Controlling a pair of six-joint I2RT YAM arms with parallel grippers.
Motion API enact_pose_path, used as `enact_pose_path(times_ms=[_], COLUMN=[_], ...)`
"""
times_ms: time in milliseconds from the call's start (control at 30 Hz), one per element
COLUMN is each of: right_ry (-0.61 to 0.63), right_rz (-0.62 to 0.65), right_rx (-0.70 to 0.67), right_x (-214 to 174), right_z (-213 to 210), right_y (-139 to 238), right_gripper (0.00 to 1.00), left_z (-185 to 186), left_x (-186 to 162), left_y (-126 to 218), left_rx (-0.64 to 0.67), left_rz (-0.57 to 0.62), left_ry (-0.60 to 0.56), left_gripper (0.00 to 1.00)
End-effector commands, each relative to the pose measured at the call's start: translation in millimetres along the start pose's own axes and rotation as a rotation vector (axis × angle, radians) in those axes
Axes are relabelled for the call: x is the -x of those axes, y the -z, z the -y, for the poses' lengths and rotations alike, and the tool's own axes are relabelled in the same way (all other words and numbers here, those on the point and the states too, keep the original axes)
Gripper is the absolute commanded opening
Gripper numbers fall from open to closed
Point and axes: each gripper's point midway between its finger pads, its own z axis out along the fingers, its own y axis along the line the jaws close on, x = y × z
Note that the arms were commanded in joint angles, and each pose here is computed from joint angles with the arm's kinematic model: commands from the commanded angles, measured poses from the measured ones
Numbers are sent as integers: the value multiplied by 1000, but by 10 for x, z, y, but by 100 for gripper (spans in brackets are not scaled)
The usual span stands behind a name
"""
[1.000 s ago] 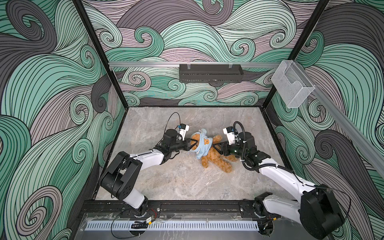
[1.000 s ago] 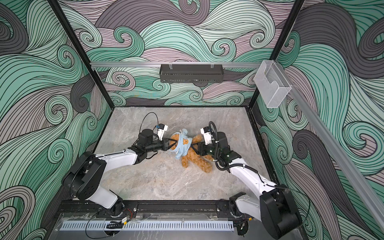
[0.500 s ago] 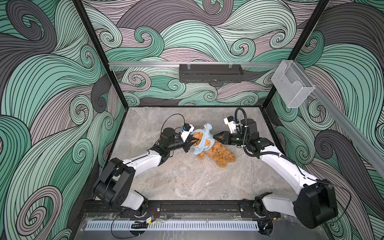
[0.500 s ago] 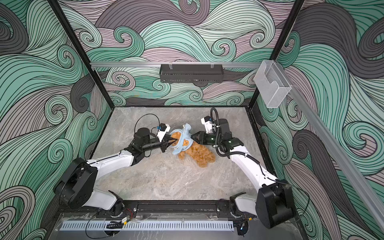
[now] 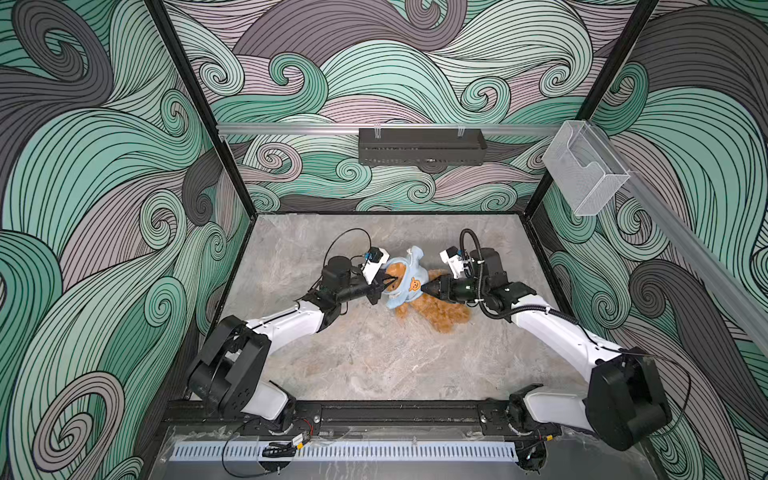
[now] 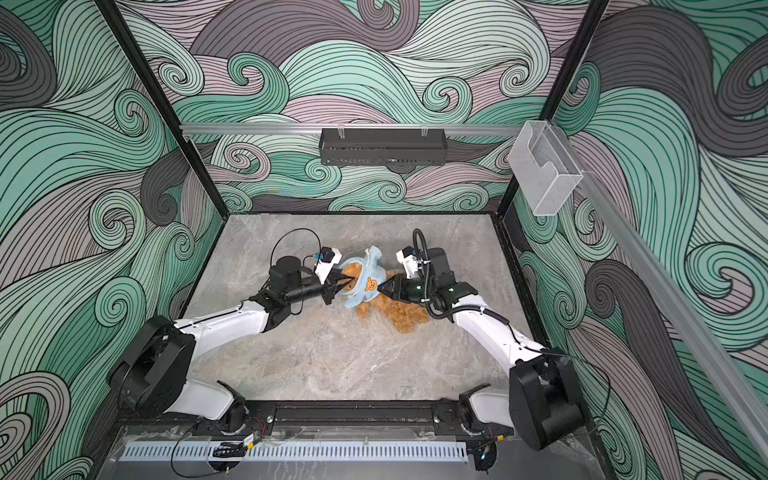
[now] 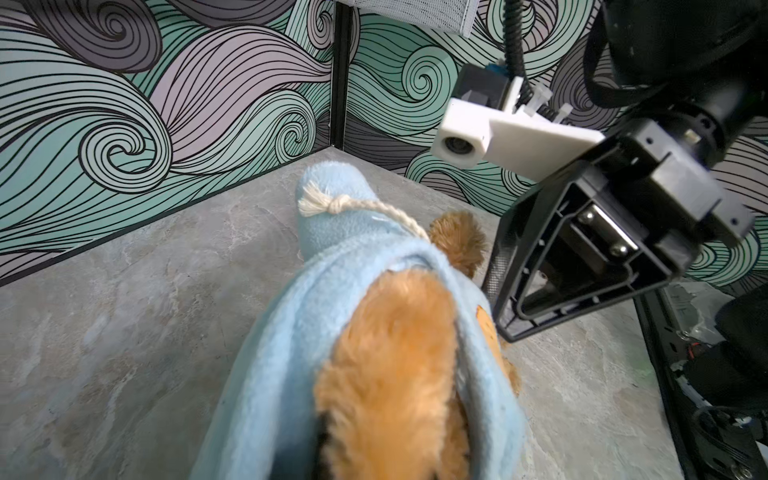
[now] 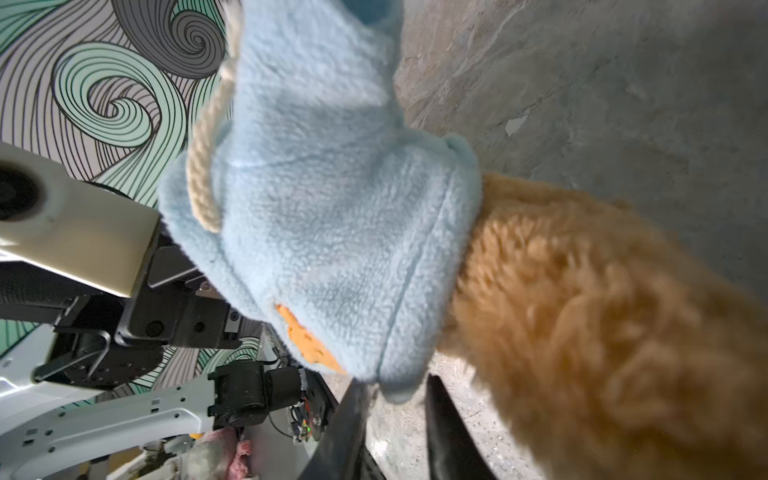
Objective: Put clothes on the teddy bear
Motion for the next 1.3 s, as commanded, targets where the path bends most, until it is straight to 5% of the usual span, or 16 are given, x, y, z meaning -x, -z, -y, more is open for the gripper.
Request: enact_pose_path(times_ms=[0,100,267,633,867,1000,1133,1267], right_ry=[3,15,45,124,118,178,196,178], right_rz=[70,133,179,210,169,164,161,185], right_rx=[42,87,106,-70,-136,-103,-21,-15], right_x=[109,177,132,-351,-644,-471,-125,153], right_z=[-100,-222,-378,-97,204,111,-4,23], right_y=[1,-3,-107,-325,-506,-446,-324,-320], right_gripper=[13,0,0,0,0,0,39,48], left_z=[-131,-384,-678,-797,-752,-609,-475,-431], left_x=[227,105,-86,-186,-68,-64,-70,-45], left_y=[8,27,123,198,130,-18,-96,-119], left_rx=[96,265,503,690,642,519,429,400], left_rz=[35,-18,-24,74,97,69,38,31], left_ry=[21,138,374,765,802,726,694,687], left_gripper=[0,0,0,0,0,0,0,0])
